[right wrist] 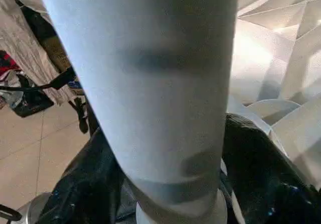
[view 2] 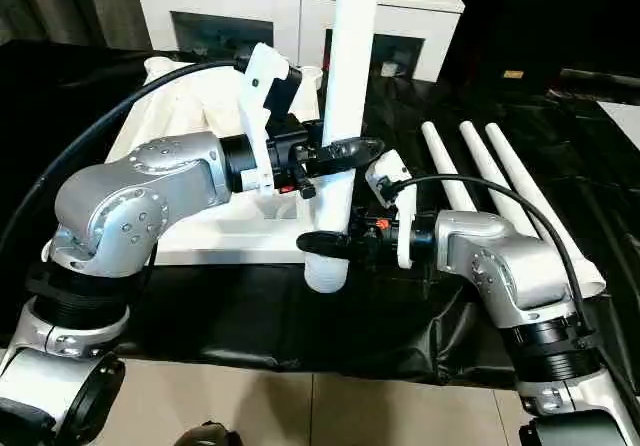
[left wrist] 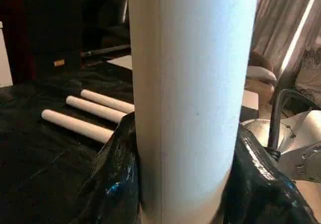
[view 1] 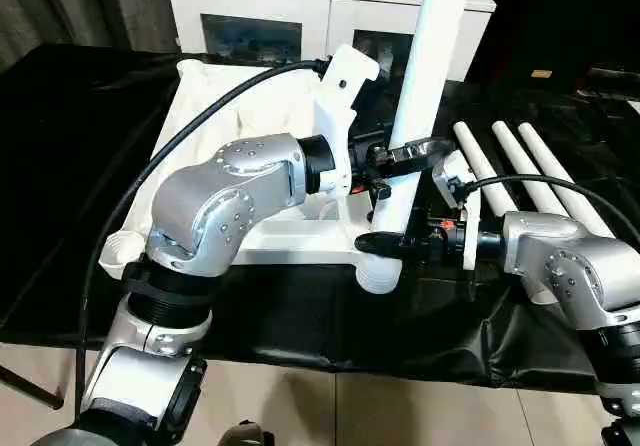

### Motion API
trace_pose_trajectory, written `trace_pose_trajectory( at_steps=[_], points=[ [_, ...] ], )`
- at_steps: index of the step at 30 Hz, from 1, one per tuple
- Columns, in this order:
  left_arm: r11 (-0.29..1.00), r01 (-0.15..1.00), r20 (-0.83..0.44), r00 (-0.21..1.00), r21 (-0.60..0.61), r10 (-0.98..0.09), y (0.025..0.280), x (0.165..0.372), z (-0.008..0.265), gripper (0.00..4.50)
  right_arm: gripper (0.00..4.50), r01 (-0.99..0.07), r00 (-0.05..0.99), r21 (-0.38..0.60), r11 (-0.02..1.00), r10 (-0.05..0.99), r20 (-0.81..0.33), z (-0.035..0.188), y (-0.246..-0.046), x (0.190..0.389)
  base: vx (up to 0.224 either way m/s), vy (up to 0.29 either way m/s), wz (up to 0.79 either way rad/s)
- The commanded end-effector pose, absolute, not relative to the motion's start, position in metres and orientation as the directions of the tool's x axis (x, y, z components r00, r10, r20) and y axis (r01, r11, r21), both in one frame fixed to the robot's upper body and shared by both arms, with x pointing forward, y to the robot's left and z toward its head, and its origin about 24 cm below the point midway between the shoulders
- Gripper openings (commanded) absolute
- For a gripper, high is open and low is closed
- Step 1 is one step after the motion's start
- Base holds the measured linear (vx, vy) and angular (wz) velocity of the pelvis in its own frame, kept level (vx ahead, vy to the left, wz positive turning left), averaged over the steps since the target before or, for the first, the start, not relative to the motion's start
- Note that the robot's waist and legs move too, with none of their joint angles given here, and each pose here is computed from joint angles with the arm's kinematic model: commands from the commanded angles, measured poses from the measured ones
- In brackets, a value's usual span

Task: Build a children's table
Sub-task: Pick table leg

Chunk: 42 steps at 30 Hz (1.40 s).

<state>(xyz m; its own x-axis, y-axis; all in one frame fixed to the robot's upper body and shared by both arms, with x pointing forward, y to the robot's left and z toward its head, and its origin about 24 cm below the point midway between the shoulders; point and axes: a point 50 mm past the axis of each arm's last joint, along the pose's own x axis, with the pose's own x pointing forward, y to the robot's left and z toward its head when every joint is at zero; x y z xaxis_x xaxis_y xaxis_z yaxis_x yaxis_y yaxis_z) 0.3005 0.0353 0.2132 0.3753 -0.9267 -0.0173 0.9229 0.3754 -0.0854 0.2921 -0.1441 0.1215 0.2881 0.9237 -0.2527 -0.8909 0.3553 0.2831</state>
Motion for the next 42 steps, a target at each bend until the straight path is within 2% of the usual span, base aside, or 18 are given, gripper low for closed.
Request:
trace_pose_trajectory(
  at_steps=[1,5,16,17,19,21,26,27,28,33,35,36,37,38,39,40,41,42],
  points=[
    [0.355,0.933,-0.005,0.355,-0.050,-0.935,0.032,0.297,0.219,1.80,2.36,-0.897,0.295,0.252,0.363,0.916,-0.272,0.123,-0.146,0.294,0.000,0.000,0.00],
    [0.349,0.936,-0.004,0.350,-0.050,-0.937,0.031,0.297,0.219,1.80,2.07,-0.900,0.284,0.254,0.355,0.917,-0.279,0.122,-0.146,0.293,0.000,0.000,0.00],
    [0.348,0.936,-0.001,0.348,-0.048,-0.938,0.031,0.298,0.220,1.80,1.94,-0.896,0.300,0.249,0.367,0.915,-0.268,0.122,-0.145,0.294,0.000,0.000,0.00],
    [0.374,0.927,-0.014,0.374,-0.041,-0.927,0.033,0.300,0.219,2.15,1.93,-0.894,0.311,0.245,0.376,0.913,-0.265,0.122,-0.146,0.294,0.000,0.000,0.00],
    [0.365,0.928,-0.006,0.365,-0.079,-0.931,0.033,0.301,0.219,2.50,1.93,-0.891,0.321,0.243,0.385,0.910,-0.262,0.123,-0.147,0.295,0.000,0.000,0.00],
    [0.343,0.933,0.004,0.345,-0.110,-0.939,0.035,0.301,0.220,2.59,1.92,-0.883,0.348,0.235,0.407,0.902,-0.255,0.123,-0.149,0.296,0.000,0.000,0.00],
    [0.329,0.934,0.005,0.332,-0.138,-0.943,0.041,0.302,0.218,3.16,1.89,-0.863,0.404,0.224,0.452,0.885,-0.230,0.125,-0.154,0.298,0.000,0.000,0.00],
    [0.324,0.933,0.017,0.330,-0.159,-0.944,0.043,0.303,0.218,3.16,1.89,-0.857,0.421,0.222,0.465,0.880,-0.220,0.127,-0.157,0.298,0.000,0.000,0.00],
    [0.300,0.934,0.050,0.315,-0.194,-0.948,0.046,0.302,0.221,3.36,1.88,-0.839,0.461,0.214,0.499,0.863,-0.206,0.130,-0.165,0.298,0.000,0.000,0.00],
    [0.280,0.936,0.108,0.307,-0.214,-0.945,0.052,0.302,0.226,3.66,1.88,-0.809,0.519,0.208,0.550,0.834,-0.185,0.133,-0.178,0.298,0.000,0.000,0.00],
    [0.366,0.914,0.160,0.394,-0.177,-0.905,0.067,0.305,0.226,3.84,1.88,-0.751,0.622,0.145,0.644,0.764,-0.172,0.134,-0.189,0.300,0.000,0.000,0.00],
    [0.366,0.914,0.160,0.394,-0.177,-0.905,0.067,0.305,0.226,3.84,1.88,-0.751,0.622,0.145,0.644,0.764,-0.172,0.134,-0.189,0.300,0.000,0.000,0.00],
    [0.517,0.846,0.188,0.533,-0.130,-0.825,0.086,0.308,0.219,3.84,1.88,-0.641,0.754,0.045,0.766,0.640,-0.148,0.134,-0.198,0.305,0.000,0.000,0.00],
    [0.616,0.779,0.183,0.626,-0.113,-0.758,0.099,0.309,0.213,3.84,1.88,-0.565,0.822,-0.009,0.825,0.563,-0.087,0.136,-0.201,0.307,0.000,0.000,0.00],
    [0.623,0.774,0.182,0.633,-0.112,-0.752,0.100,0.310,0.212,3.84,1.88,-0.560,0.826,-0.014,0.828,0.557,-0.082,0.137,-0.202,0.307,0.000,0.000,0.00],
    [0.684,0.722,0.173,0.691,-0.103,-0.702,0.108,0.310,0.207,3.84,1.88,-0.512,0.859,-0.051,0.857,0.511,-0.039,0.138,-0.203,0.308,0.000,0.000,0.00],
    [0.833,0.550,0.138,0.831,-0.060,-0.539,0.132,0.310,0.187,3.84,1.88,-0.403,0.914,-0.197,0.894,0.404,-0.037,0.134,-0.202,0.305,0.000,0.000,0.00],
    [0.914,0.406,0.103,0.910,-0.011,-0.402,0.150,0.306,0.171,3.84,1.88,-0.353,0.935,-0.239,0.905,0.353,-0.045,0.130,-0.199,0.301,0.000,0.000,0.00]
  ],
)
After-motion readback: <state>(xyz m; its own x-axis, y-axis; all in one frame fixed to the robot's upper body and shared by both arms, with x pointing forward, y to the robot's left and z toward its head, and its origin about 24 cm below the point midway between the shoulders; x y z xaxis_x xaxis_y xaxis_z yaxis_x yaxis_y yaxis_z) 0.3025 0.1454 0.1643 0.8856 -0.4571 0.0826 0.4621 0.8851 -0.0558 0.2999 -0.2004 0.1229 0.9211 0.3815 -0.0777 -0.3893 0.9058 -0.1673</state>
